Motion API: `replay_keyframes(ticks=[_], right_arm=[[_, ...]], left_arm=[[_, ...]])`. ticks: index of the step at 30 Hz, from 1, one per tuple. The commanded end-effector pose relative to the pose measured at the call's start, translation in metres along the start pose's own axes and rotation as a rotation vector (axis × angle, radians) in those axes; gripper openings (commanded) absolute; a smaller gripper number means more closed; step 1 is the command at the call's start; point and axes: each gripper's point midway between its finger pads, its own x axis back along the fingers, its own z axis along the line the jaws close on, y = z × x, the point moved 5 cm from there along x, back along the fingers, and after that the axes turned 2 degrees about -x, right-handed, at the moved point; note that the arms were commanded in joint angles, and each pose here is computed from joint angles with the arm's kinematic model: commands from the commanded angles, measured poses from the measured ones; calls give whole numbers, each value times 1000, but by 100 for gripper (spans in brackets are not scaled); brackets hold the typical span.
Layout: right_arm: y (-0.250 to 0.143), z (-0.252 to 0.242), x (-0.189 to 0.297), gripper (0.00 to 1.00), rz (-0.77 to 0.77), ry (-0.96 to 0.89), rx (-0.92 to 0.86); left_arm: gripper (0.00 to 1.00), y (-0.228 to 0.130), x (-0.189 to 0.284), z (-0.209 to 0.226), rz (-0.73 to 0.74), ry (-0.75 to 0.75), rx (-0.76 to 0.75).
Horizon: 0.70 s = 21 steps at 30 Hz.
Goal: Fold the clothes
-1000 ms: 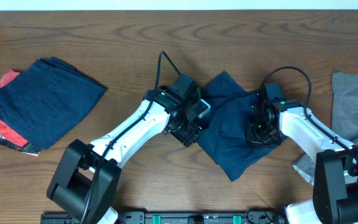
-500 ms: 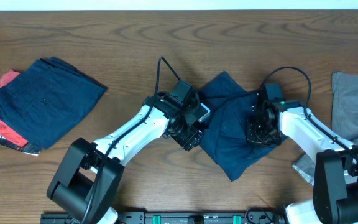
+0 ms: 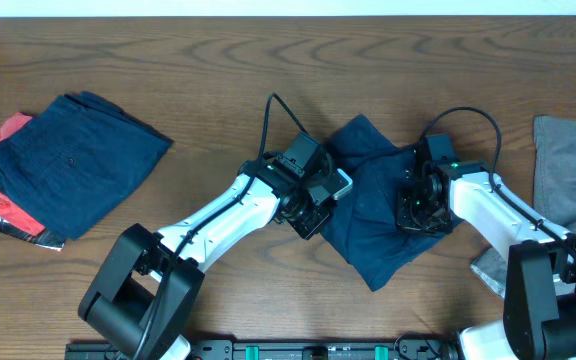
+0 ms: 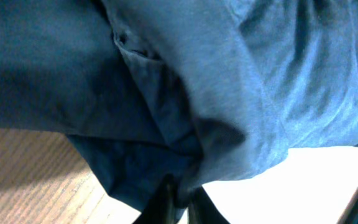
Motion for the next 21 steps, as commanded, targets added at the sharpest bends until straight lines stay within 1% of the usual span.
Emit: replay_keyframes(ticks=[1, 2, 3, 5, 7, 9, 11, 13, 15, 16, 17, 20, 21], right_arm=[[-4, -19, -8, 10, 7, -102, -34], [-4, -19, -8, 11, 7, -102, -34], [-4, -19, -8, 11, 7, -102, -34], [-4, -19, -8, 11, 7, -102, -34], [-5, -20, -8, 10, 8, -106, -36], [-5, -21, -8, 11, 7, -109, -38], [-5, -22, -8, 11, 9, -111, -40], [-5, -22, -8, 11, 10, -111, -42], [-5, -23, -8, 11, 11, -112, -44], [-5, -23, -8, 11, 11, -111, -44], [-5, -23, -8, 11, 11, -111, -44], [-5, -23, -8, 11, 11, -111, -44], [-5, -23, -8, 11, 11, -111, -44]], left_arm=[[6, -2, -1, 1, 9, 2, -17], [6, -3, -1, 5, 17, 38, -24], [6, -4, 0, 14, 31, 113, -31], [6, -4, 5, 41, 55, 330, -37], [6, 0, 14, 61, 47, 499, -38], [6, 5, 23, 77, 23, 610, -27], [6, 9, 31, 90, -7, 662, 2], [6, 9, 36, 101, -34, 679, 51], [6, 6, 41, 111, -69, 669, 144], [6, 4, 39, 109, -71, 620, 161], [6, 1, 33, 102, -60, 531, 165], [8, -10, 23, 80, -13, 337, 169], [24, -12, 20, 72, -1, 282, 172]])
